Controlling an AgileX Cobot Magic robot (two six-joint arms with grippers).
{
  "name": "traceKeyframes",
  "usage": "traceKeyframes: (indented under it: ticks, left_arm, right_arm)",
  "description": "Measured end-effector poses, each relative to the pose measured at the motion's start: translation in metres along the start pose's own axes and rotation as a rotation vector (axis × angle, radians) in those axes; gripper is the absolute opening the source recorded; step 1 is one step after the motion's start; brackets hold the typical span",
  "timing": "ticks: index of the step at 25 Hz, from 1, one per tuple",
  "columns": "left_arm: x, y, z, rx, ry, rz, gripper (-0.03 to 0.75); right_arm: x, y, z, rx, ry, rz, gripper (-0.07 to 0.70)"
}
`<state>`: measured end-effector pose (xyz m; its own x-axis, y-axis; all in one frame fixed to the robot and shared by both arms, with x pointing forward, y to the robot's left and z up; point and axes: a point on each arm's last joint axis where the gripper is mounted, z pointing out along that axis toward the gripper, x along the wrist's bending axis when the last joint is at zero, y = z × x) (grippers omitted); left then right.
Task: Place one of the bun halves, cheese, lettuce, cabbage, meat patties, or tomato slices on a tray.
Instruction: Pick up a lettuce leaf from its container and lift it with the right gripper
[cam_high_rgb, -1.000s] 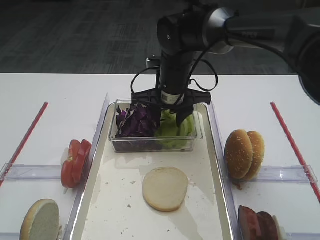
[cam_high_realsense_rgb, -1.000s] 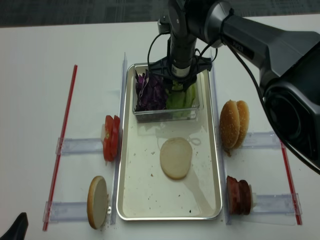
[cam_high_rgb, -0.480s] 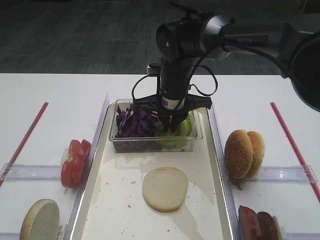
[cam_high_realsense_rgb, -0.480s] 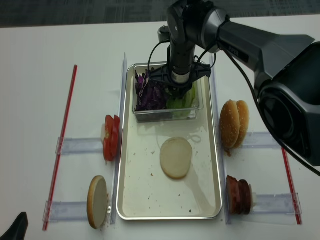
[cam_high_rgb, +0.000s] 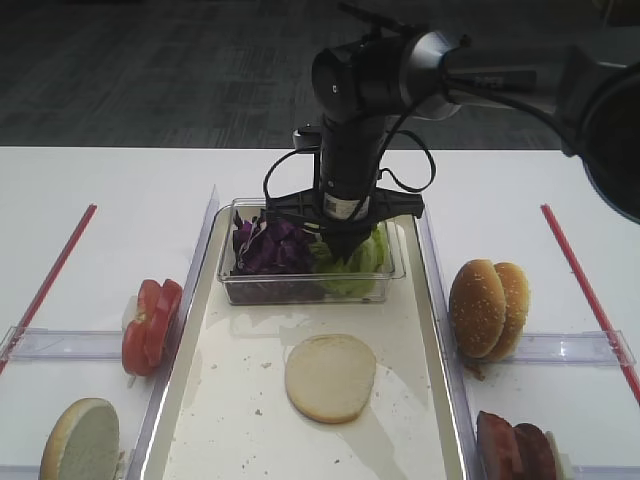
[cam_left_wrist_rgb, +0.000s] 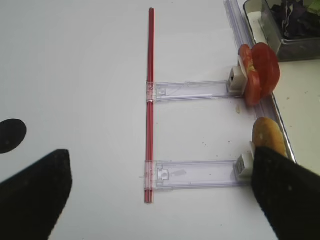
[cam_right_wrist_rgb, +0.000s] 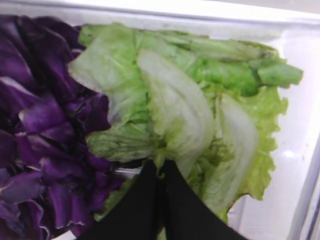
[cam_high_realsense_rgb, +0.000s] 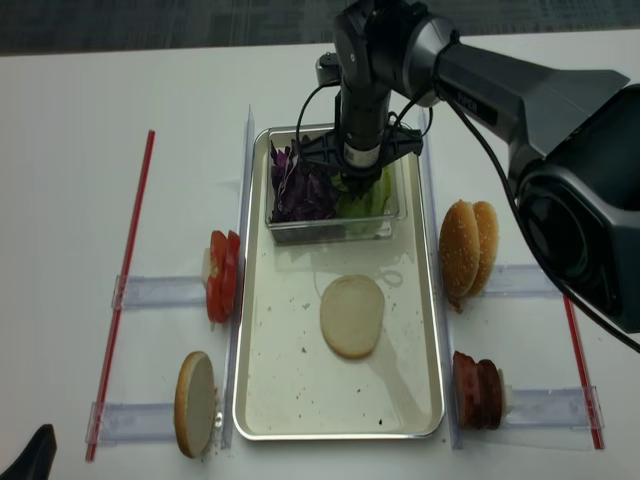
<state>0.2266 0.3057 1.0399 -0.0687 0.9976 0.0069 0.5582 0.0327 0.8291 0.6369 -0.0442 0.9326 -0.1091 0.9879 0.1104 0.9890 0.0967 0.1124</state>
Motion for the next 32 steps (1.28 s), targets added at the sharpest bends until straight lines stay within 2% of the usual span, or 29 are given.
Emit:
traceKeyframes:
  ticks: [9,20,32]
  left_arm:
    - [0.000,0.000,0.000,0.000,0.000,0.000,0.671]
    - [0.000,0.000,0.000,0.000,0.000,0.000,0.671]
    - [0.000,0.000,0.000,0.000,0.000,0.000,0.671]
  right_arm:
    - [0.000,0.000,-0.002,0.005,-0.003,-0.003,0.045]
    - [0.006,0.010,-0.031,-0.015,0.001,-0.013,0.045]
    - [0.013,0.022,-0.060,-0.094,0.031,-0.021,0.045]
